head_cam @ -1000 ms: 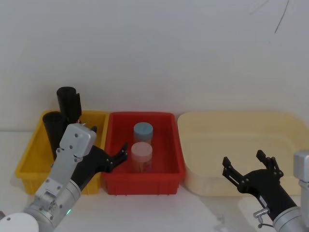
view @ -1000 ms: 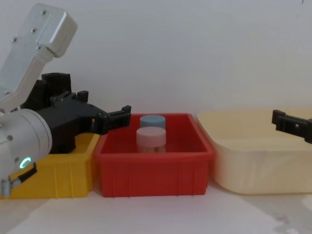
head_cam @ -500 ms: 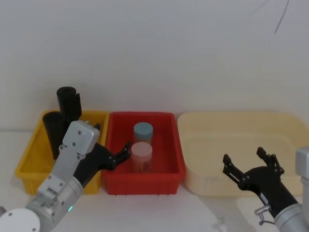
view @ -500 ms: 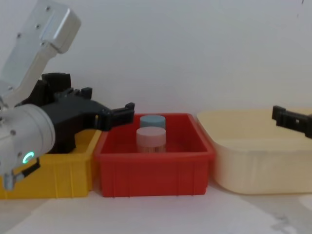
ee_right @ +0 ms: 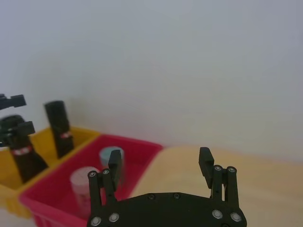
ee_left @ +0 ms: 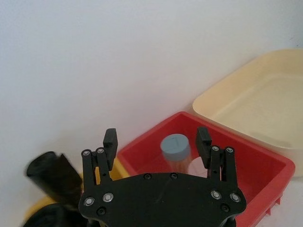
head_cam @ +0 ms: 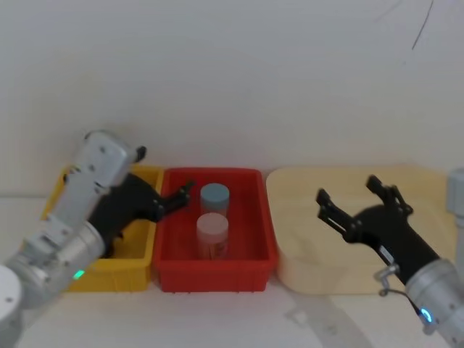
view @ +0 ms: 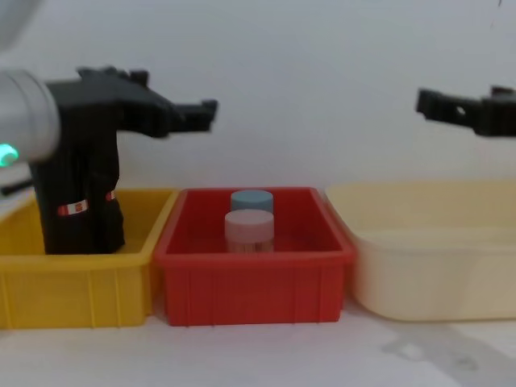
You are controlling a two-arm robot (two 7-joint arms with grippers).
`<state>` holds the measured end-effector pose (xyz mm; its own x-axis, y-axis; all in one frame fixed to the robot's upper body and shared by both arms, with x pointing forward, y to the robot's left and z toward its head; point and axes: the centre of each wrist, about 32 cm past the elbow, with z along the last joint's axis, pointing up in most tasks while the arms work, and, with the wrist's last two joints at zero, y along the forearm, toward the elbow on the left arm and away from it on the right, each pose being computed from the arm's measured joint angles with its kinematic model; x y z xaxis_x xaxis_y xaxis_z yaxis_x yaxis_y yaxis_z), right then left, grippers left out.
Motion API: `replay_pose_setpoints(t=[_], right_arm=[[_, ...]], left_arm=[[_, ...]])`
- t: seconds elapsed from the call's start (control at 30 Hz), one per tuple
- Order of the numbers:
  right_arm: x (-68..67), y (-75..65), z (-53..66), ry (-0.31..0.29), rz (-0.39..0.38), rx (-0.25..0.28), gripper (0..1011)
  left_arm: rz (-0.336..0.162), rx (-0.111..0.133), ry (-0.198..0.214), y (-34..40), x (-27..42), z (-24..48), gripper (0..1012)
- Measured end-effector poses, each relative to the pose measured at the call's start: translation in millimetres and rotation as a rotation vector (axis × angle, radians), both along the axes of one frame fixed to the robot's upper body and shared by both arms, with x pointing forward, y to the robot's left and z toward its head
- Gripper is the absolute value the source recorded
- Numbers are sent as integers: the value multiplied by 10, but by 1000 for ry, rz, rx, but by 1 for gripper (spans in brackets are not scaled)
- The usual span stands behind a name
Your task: Pick up the garbage bag with the one hand and transfer it to the other hand.
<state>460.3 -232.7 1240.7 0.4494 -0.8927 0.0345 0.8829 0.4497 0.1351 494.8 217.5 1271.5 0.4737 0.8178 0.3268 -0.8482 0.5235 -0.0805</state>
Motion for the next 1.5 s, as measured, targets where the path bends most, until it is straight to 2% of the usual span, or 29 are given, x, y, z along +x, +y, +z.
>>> replay_pose_setpoints(t=[0.03, 0.1, 0.2, 0.23, 0.27, 0.33, 0.37, 0.43, 0.47, 0.57, 0.63, 0.7, 0.73, 0.77, 0.83, 0.9, 1.03, 1.2, 1.33, 1.37, 1.5], right_arm=[[10, 14, 25, -2, 9, 1, 1004], [47, 63, 107, -8, 38, 3, 1004], [97, 155, 201, -9, 82, 3, 1004], [109, 180, 223, -8, 93, 2, 1004], [139, 240, 268, -4, 116, 0, 1004], [180, 334, 317, 6, 147, -4, 1004], [194, 363, 333, 12, 156, -7, 1005], [228, 437, 365, 20, 177, -9, 1004], [256, 502, 387, 31, 194, -13, 1004], [300, 604, 420, 51, 219, -19, 1004], [336, 682, 446, 70, 238, -25, 1004], [371, 760, 462, 90, 257, -31, 1004], [381, 782, 465, 94, 262, -32, 1004], [390, 801, 469, 101, 267, -35, 1004], [428, 866, 480, 121, 283, -41, 1004], [435, 879, 481, 125, 287, -43, 1004], [477, 929, 493, 149, 301, -51, 1004], [517, 943, 495, 167, 309, -56, 1004], [555, 941, 494, 180, 314, -58, 1004], [561, 940, 494, 182, 314, -58, 1004], [588, 930, 484, 193, 317, -59, 1004]], left_arm=[[1, 1, 0, 60, -21, 63, 1002], [6, 6, 1, 142, -51, 123, 1002], [20, 10, 23, 333, -126, 221, 1002], [20, 10, 23, 333, -126, 221, 1002], [34, 12, 30, 427, -165, 257, 1002], [42, 10, 43, 502, -198, 280, 1002], [55, 8, 53, 579, -230, 300, 1002], [70, 5, 63, 661, -269, 317, 1002], [82, -3, 76, 725, -298, 328, 1002], [101, -16, 89, 817, -338, 336, 1002], [118, -38, 107, 907, -374, 334, 1002], [127, -51, 115, 949, -386, 331, 1002], [130, -66, 122, 977, -392, 325, 1002], [130, -66, 122, 977, -392, 325, 1002], [137, -96, 139, 1023, -379, 291, 1002], [137, -104, 144, 1031, -372, 280, 1002], [137, -148, 168, 1055, -298, 224, 1002], [131, -195, 189, 1035, -209, 164, 1002], [127, -223, 203, 1010, -145, 127, 1002], [127, -223, 203, 1010, -145, 127, 1002], [124, -247, 224, 975, -67, 91, 1002]])
